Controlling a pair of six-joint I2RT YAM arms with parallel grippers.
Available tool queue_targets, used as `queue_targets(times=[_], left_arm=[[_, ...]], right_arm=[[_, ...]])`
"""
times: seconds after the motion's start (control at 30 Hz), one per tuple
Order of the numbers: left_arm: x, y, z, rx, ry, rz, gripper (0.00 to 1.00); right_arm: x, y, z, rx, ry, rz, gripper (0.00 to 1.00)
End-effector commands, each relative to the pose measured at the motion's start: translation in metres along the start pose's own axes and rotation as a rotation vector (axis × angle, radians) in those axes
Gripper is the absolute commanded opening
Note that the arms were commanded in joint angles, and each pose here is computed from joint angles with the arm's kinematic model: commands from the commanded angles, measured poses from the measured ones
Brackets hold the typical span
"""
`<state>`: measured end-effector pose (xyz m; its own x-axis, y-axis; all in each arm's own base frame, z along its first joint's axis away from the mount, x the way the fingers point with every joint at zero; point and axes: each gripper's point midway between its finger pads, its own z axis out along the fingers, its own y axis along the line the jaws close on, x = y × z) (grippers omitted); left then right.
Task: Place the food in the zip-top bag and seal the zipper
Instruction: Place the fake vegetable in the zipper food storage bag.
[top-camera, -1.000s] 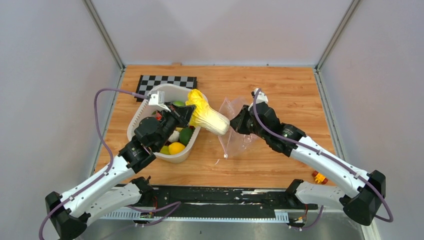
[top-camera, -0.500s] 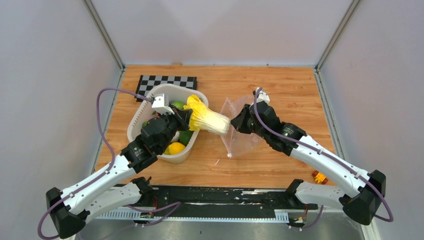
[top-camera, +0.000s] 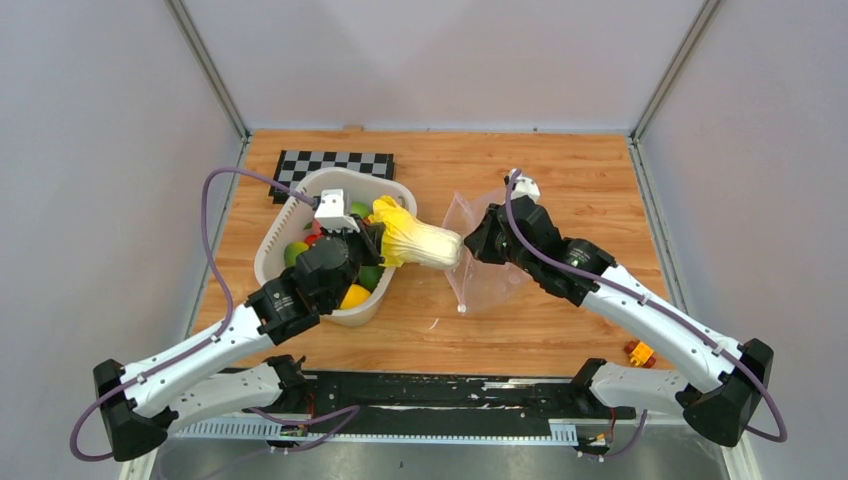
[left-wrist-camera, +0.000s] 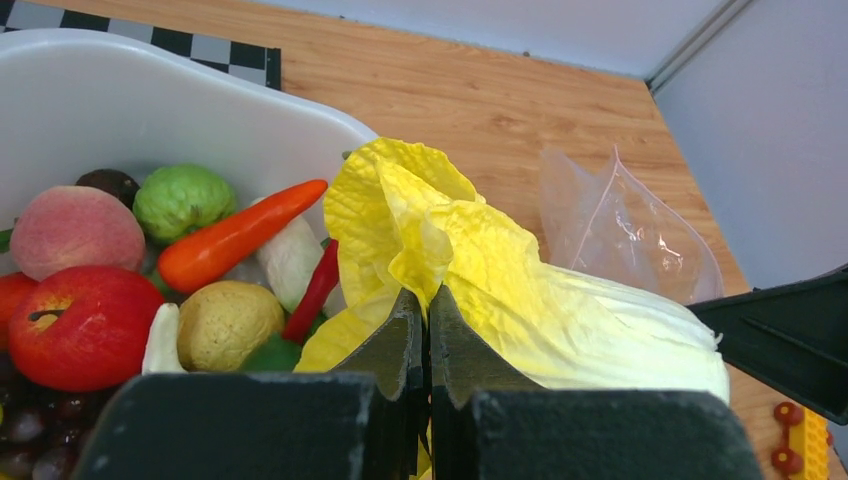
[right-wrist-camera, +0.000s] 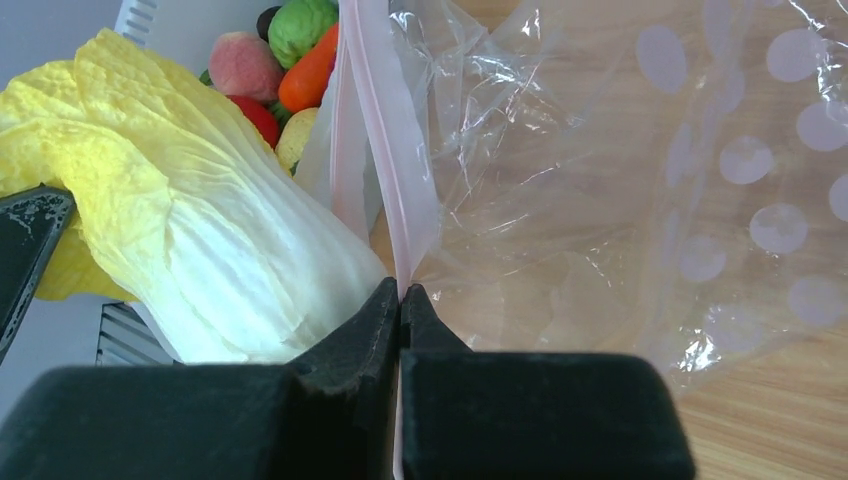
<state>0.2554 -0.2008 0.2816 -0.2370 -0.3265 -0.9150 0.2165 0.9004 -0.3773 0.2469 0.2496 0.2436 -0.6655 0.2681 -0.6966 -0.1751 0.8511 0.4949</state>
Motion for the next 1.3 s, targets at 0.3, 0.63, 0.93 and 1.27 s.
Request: queue_targets(times=[0.3, 0.63, 0.93, 1.27], left_arm=[[-0.02, -0.012, -0.008, 0.058, -0.063, -0.067, 0.0], [-0.03, -0.04, -0.007, 0.164, -0.102, -0.244, 0.0], [-0.04, -0.053, -0.012, 0.264, -0.173, -0.421, 0.0], [-0.033, -0.04, -0.021, 0.292, -0.221, -0.552, 0.0]], right_arm=[[-0.009, 0.031, -0.001, -0.149, -0.048, 0.045, 0.0], [-0.003, 0.041, 0.004, -0.202, -0.036, 0.142, 0.0], [0.006, 0.055, 0.008, -0.298, -0.035, 0.245, 0.0], [0.001, 0.072, 0.001, -0.416, -0.062, 0.301, 0.0]])
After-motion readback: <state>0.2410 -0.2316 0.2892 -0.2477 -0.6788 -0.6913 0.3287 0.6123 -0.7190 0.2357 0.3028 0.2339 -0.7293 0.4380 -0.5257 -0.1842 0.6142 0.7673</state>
